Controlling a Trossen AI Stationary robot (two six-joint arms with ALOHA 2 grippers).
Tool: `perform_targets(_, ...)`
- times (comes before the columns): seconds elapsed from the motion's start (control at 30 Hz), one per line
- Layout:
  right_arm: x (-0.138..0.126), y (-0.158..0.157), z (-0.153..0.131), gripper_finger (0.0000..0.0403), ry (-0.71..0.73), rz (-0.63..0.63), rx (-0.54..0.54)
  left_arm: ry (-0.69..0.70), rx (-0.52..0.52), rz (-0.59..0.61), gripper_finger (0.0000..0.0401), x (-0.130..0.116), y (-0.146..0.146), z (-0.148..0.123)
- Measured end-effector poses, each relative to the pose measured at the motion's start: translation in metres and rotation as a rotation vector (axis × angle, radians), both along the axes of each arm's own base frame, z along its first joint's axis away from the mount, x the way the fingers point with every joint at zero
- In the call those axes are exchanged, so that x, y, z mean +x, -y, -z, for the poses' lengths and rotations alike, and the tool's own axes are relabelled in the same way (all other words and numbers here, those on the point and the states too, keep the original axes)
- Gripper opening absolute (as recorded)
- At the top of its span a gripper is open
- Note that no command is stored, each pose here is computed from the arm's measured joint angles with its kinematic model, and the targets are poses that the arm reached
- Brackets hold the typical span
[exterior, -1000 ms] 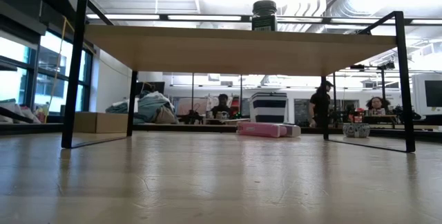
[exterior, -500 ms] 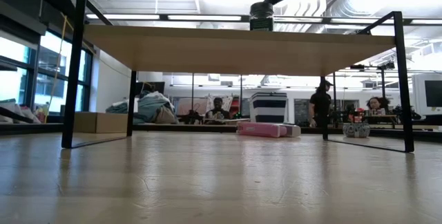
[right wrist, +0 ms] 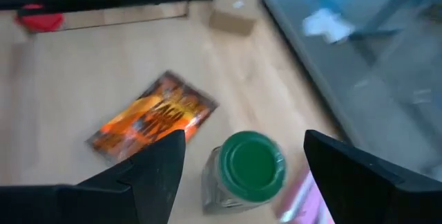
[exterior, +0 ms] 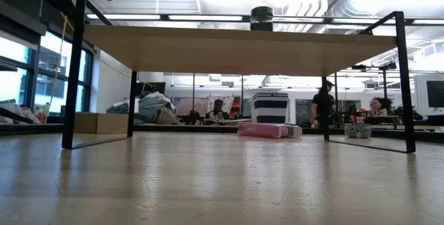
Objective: Shelf spices
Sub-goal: Remove the green seasoning bottle from the shelf
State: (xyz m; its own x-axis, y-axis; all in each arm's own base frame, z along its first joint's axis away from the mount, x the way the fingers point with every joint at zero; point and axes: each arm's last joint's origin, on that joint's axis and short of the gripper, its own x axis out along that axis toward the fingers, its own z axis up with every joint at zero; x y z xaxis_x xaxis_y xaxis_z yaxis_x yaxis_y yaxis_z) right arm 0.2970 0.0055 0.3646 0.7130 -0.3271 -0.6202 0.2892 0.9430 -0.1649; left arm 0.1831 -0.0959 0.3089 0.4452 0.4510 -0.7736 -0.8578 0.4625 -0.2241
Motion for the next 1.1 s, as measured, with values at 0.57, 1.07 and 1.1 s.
perform_targets(0.57, 0.004, 0.049, 0.014, 0.0293, -0.048, -0.185, 0.192, -0.003, -0.001, -0.006, 0.0385, -0.001, 0.0, 0.0)
perform_targets(1.07, 0.023, 0.05, 0.049, 0.0292, -0.22, -0.132, 0.207, -0.002, -0.002, -0.008, 0.0385, 0.0, -0.001, 0.0)
perform_targets(1.1, 0.023, 0.048, 0.05, 0.029, -0.231, -0.132, 0.21, -0.002, -0.002, -0.008, 0.0385, 0.0, -0.001, 0.0)
